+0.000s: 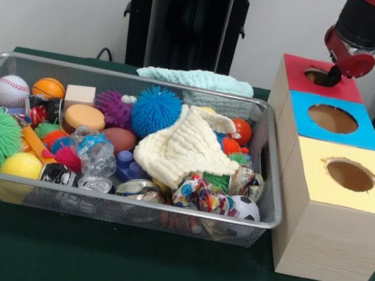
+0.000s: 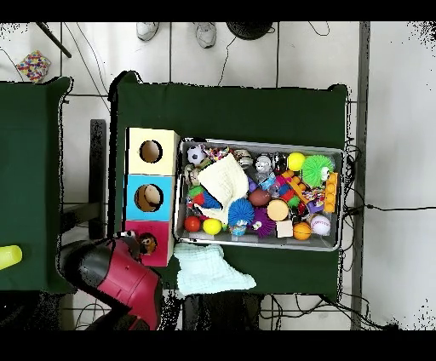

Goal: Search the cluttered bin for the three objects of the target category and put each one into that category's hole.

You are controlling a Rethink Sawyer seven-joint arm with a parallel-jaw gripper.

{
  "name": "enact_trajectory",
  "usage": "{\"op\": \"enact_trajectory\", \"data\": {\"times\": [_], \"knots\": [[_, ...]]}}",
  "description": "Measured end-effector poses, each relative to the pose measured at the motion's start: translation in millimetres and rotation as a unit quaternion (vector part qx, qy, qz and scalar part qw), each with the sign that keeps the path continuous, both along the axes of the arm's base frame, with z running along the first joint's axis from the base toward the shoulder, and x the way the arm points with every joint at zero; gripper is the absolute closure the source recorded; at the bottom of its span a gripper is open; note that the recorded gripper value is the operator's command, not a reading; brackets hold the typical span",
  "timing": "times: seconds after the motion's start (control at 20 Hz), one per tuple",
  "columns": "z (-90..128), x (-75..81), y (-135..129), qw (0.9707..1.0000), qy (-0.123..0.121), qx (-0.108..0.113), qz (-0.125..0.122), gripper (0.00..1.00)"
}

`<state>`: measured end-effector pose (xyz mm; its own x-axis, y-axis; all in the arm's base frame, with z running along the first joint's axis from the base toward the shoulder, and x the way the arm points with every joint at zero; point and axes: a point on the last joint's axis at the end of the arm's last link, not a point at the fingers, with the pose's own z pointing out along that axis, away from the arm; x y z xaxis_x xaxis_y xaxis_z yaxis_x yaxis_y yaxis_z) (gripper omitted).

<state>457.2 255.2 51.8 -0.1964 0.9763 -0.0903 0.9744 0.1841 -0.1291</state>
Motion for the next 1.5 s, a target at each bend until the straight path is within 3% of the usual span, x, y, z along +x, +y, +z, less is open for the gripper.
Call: {"op": "enact_trajectory", "data": {"times": [0.05, 0.1, 0.4, 0.85, 1.25, 1.5], "knots": [[-5.6, 0.1, -0.2, 1.0000, 0.002, -0.004, 0.002, 1.00], [-12.1, -1.1, -0.2, 0.9999, 0.006, -0.009, 0.004, 0.00], [-16.5, -0.1, -9.6, 0.9997, 0.006, -0.022, 0.002, 0.00], [-9.5, -0.4, -12.6, 0.9997, 0.010, -0.022, 0.005, 0.00], [49.5, 17.8, -16.8, 0.9994, 0.021, -0.004, 0.027, 0.00], [49.6, 19.9, -14.0, 0.9984, 0.030, -0.009, 0.047, 0.00]]}}
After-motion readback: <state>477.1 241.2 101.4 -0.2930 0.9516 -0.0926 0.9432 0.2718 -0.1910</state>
